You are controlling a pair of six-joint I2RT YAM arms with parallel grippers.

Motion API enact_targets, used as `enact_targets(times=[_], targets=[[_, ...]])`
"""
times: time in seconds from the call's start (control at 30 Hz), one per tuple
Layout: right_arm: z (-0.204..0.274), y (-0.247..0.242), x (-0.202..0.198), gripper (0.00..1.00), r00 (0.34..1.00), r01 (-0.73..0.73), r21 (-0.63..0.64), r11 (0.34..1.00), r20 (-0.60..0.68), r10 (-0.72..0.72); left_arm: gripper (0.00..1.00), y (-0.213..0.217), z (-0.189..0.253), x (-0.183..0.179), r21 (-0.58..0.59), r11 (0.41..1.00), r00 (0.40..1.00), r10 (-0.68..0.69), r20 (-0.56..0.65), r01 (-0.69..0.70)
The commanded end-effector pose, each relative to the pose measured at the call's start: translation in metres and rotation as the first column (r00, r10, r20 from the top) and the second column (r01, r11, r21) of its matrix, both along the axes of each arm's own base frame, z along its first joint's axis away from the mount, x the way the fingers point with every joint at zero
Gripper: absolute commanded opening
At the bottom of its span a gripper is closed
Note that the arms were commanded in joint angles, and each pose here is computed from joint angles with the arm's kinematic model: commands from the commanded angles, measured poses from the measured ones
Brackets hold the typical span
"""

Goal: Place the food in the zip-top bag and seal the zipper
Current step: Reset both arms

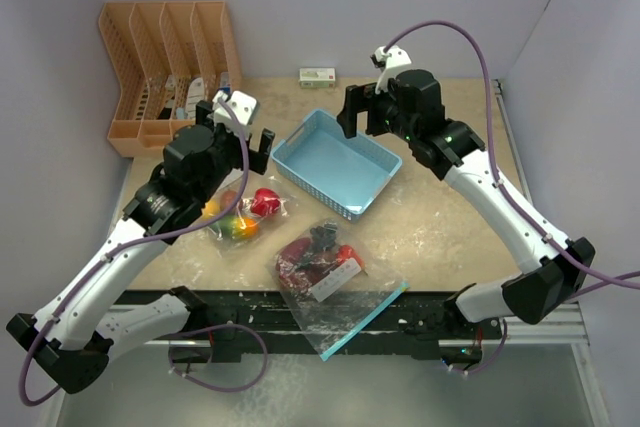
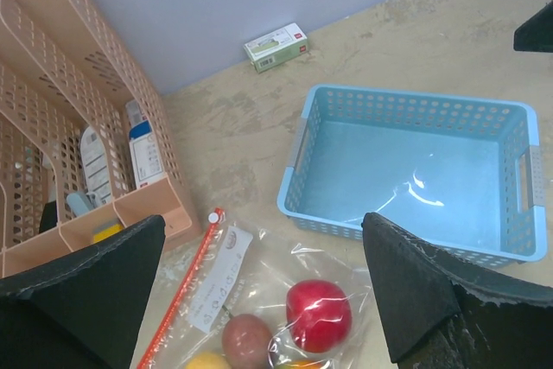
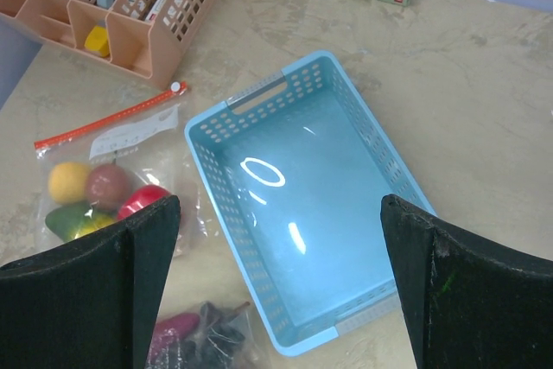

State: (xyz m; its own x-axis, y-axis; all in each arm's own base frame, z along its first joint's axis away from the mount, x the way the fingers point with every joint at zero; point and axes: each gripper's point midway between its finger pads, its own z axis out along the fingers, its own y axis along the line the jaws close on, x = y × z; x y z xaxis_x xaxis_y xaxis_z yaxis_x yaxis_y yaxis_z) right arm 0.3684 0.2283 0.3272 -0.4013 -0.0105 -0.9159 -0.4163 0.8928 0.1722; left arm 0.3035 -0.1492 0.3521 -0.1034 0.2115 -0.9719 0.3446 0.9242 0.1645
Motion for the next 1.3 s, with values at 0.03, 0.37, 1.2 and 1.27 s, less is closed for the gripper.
enact_targets(times=[0.03, 0.37, 1.2, 1.27], targets=[[0.0130, -0.0086, 0.0008, 1.00, 0.998, 0.050, 0.024, 0.998, 0.029, -0.050, 0.99, -0.0017, 0.0059, -0.0035, -0.050, 0.999, 1.000, -0.012, 0.014, 0.012], [0.0102, -0.0115, 0.0000, 1.00, 0.998, 0.060, 0.009, 0.998, 0.017, -0.060, 0.99, -0.0032, 0.0098, -0.0083, -0.063, 0.998, 0.999, -0.030, 0.011, 0.031], [0.0075, -0.0131, 0.0020, 1.00, 0.998, 0.070, -0.011, 0.998, 0.006, -0.070, 0.99, -0.0074, 0.0032, -0.0045, -0.034, 0.998, 0.999, -0.044, -0.009, 0.044], [0.0078, -0.0128, 0.0017, 1.00, 0.998, 0.068, -0.009, 0.998, 0.005, -0.068, 0.99, -0.0082, 0.0025, -0.0042, -0.035, 0.998, 0.999, -0.045, -0.014, 0.044]])
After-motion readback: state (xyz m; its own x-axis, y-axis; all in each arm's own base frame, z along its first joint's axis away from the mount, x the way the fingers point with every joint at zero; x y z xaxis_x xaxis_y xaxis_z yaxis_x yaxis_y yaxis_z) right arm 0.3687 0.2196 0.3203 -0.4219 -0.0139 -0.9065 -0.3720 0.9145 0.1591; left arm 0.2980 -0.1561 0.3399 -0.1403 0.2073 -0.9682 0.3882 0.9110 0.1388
